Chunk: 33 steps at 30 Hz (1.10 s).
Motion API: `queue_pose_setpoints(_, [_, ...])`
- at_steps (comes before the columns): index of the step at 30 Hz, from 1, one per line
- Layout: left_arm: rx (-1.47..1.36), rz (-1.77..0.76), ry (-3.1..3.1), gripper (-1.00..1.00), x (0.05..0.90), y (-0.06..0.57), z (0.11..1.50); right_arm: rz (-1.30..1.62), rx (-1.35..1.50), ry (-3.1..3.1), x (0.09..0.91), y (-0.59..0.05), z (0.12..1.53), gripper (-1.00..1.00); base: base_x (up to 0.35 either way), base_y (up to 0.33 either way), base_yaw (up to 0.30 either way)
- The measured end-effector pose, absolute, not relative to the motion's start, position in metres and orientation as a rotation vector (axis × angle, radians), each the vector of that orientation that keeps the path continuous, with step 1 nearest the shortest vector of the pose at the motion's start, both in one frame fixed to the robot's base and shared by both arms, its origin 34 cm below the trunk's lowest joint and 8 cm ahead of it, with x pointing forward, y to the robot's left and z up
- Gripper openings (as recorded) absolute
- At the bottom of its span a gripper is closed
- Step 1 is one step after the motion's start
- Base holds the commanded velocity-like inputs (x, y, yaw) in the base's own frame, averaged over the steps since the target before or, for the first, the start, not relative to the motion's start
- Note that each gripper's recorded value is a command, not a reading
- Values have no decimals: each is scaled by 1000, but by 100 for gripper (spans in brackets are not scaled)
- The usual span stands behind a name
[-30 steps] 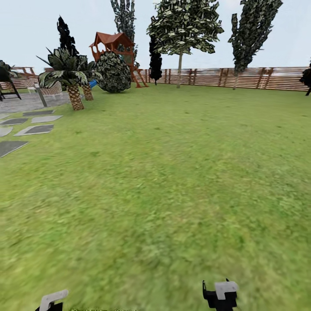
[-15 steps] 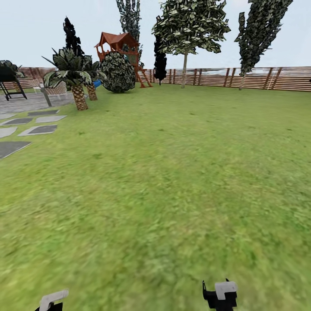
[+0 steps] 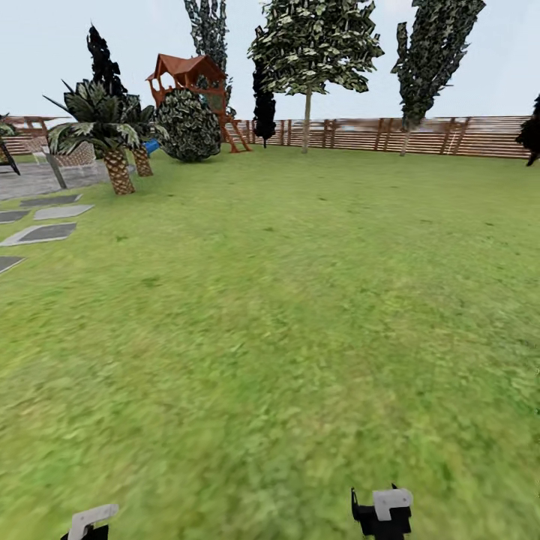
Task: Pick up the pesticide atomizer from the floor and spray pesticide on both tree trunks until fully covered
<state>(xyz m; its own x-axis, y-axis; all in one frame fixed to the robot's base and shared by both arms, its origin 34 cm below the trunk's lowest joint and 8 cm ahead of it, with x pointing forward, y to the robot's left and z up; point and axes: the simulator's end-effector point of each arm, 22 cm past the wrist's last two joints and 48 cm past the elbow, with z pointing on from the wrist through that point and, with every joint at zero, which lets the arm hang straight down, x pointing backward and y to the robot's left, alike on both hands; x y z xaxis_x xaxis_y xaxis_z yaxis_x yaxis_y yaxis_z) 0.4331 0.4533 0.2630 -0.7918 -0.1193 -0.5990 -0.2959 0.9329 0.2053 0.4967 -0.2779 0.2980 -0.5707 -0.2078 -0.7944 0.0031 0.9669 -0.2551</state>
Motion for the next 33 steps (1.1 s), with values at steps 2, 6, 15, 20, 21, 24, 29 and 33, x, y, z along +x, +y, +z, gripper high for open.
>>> queue_pose_setpoints(2, [-296, 387, 2479, -100, 433, 452, 263, -283, -144, 2163, 497, -278, 298, 100, 338, 0, -236])
queue_pose_setpoints(6, [-298, 393, 2479, -100, 433, 453, 263, -282, -146, 2163, 497, -278, 298, 100, 338, 0, -51])
queue_pose_setpoints(15, [-301, 395, 2481, -100, 432, 453, 263, -280, -148, 2164, 496, -277, 298, 100, 339, 0, -71])
queue_pose_setpoints(20, [-302, 396, 2479, -100, 432, 453, 263, -280, -147, 2165, 496, -277, 298, 100, 339, 0, -134])
queue_pose_setpoints(21, [-302, 396, 2479, -100, 432, 453, 263, -280, -148, 2165, 496, -277, 298, 100, 339, 0, -13])
queue_pose_setpoints(24, [-302, 396, 2479, -100, 432, 453, 263, -280, -148, 2165, 496, -277, 298, 100, 339, 0, -3])
queue_pose_setpoints(29, [-302, 396, 2479, -100, 432, 453, 263, -276, -150, 2184, 489, -276, 293, 100, 339, 0, 0])
queue_pose_setpoints(33, [-302, 396, 2478, -100, 432, 453, 263, -275, -151, 2188, 487, -275, 292, 100, 339, 0, 0])
